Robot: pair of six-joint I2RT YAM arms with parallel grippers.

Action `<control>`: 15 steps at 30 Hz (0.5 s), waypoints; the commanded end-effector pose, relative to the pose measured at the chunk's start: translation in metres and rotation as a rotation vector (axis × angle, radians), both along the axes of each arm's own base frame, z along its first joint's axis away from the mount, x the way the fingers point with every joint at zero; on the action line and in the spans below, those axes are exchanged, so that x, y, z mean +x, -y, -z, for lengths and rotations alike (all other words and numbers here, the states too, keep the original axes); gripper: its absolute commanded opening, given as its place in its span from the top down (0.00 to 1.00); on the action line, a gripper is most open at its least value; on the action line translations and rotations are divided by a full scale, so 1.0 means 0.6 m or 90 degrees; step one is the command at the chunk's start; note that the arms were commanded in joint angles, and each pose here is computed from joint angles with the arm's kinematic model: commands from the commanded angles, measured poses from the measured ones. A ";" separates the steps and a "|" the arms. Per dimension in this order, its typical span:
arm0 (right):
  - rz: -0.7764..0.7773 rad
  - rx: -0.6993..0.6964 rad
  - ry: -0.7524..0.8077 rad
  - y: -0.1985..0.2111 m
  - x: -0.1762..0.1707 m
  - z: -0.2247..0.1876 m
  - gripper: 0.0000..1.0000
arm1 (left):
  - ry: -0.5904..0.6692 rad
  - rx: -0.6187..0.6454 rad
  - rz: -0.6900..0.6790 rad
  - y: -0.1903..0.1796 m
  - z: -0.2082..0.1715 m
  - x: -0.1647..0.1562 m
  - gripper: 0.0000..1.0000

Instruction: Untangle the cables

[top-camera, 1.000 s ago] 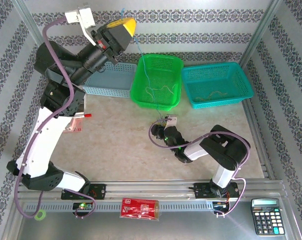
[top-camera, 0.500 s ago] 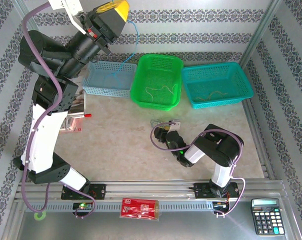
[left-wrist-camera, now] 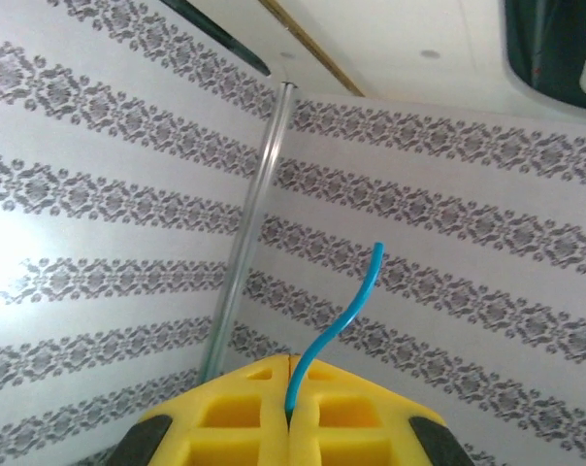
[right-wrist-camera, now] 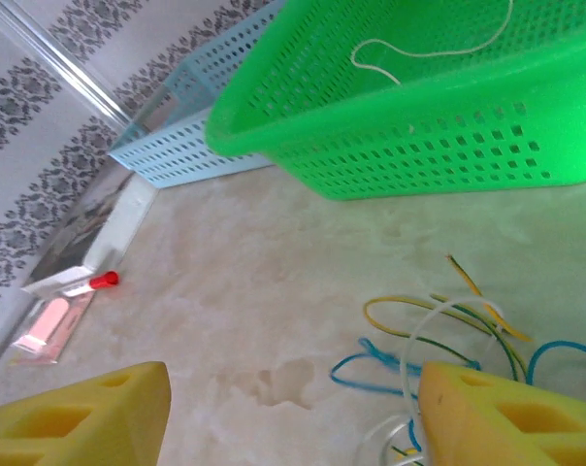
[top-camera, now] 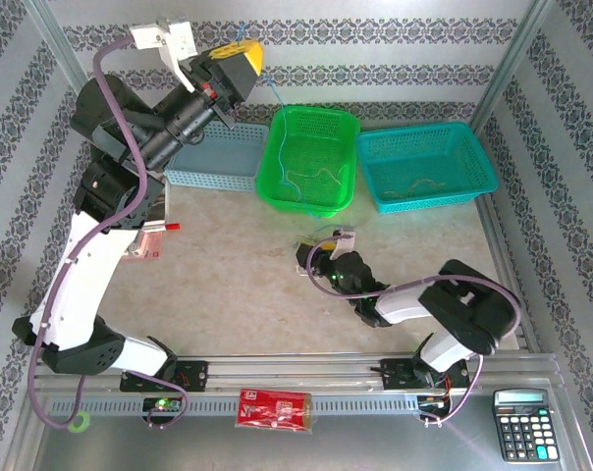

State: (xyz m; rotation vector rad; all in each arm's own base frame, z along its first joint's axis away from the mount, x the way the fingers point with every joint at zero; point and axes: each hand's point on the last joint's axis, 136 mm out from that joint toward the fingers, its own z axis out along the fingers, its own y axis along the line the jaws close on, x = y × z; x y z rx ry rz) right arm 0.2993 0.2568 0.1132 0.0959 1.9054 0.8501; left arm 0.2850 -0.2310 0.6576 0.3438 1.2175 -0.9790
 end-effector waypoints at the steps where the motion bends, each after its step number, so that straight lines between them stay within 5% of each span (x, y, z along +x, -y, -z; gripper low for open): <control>1: -0.026 -0.026 -0.003 0.001 -0.019 -0.010 0.29 | 0.026 0.019 -0.047 -0.016 0.001 -0.002 1.00; 15: -0.003 -0.075 -0.008 0.081 -0.070 -0.053 0.26 | 0.042 0.089 -0.219 -0.055 0.033 0.094 1.00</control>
